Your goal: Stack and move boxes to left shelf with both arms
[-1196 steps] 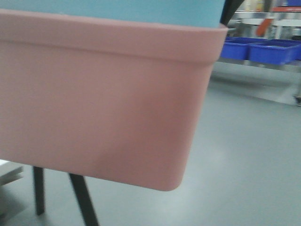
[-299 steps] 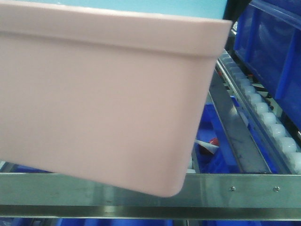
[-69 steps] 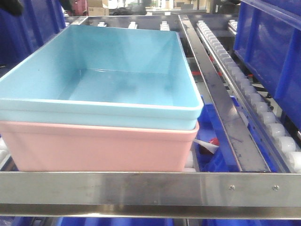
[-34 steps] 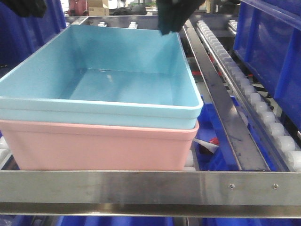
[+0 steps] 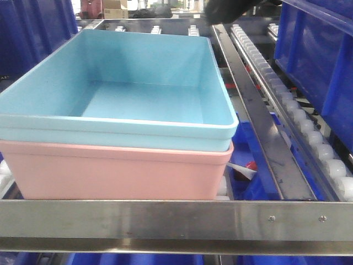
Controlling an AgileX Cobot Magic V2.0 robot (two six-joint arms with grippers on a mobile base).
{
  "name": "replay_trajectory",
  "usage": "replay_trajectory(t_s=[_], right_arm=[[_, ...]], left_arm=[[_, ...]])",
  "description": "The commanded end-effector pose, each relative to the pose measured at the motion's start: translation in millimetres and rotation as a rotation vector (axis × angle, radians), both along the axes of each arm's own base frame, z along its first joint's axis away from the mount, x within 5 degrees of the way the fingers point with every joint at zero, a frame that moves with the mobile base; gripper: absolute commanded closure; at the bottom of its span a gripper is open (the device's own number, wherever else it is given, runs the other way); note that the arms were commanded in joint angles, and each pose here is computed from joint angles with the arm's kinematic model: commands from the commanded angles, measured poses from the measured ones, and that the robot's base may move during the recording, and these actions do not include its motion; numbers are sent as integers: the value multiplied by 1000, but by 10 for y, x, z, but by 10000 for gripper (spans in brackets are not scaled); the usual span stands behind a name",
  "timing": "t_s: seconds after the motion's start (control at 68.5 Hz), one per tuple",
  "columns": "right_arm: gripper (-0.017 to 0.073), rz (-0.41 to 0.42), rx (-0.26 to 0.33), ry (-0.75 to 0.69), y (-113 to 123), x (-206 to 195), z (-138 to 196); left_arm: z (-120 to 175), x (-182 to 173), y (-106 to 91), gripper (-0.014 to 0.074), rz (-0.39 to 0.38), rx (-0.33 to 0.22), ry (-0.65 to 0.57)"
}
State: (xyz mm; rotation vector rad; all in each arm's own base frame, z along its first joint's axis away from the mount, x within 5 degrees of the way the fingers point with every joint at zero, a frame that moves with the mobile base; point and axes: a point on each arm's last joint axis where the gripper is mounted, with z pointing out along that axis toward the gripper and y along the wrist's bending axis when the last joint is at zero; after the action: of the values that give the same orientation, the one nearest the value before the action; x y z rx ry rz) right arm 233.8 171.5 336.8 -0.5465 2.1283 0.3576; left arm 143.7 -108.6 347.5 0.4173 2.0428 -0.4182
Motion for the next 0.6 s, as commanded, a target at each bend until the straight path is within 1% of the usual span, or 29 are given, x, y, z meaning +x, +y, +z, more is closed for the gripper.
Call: replay_trajectory(t_s=[0.0,0.102,0.175,0.19,0.248,0.336,0.467,0.584], right_arm=[[507,29,126,-196,-202,-273,295],[507,38,172,-254,-442,-601,248],[507,39,184,-271,-614,-830,158],[507,39,194,-285,-660,-890,165],[507,39,201,-294,-783,-1055,51],[507,39,234,-340,-992,-1328,-85],[507,38,288,-413,-1209,-1612,-233],[507,38,319,-455,-1298,-1728,-285]], left_arm=[[157,-222,72,597,-93,-80,-156],[100,-449,201,597,-142,-115,-186],[56,-600,292,597,-182,-146,-203],[51,-623,306,597,-189,-153,-207],[22,-725,375,597,-223,-178,-224],[-44,-841,460,597,-269,-209,-243],[-147,-915,514,597,-308,-222,-246],[-173,-917,514,597,-309,-216,-240]])
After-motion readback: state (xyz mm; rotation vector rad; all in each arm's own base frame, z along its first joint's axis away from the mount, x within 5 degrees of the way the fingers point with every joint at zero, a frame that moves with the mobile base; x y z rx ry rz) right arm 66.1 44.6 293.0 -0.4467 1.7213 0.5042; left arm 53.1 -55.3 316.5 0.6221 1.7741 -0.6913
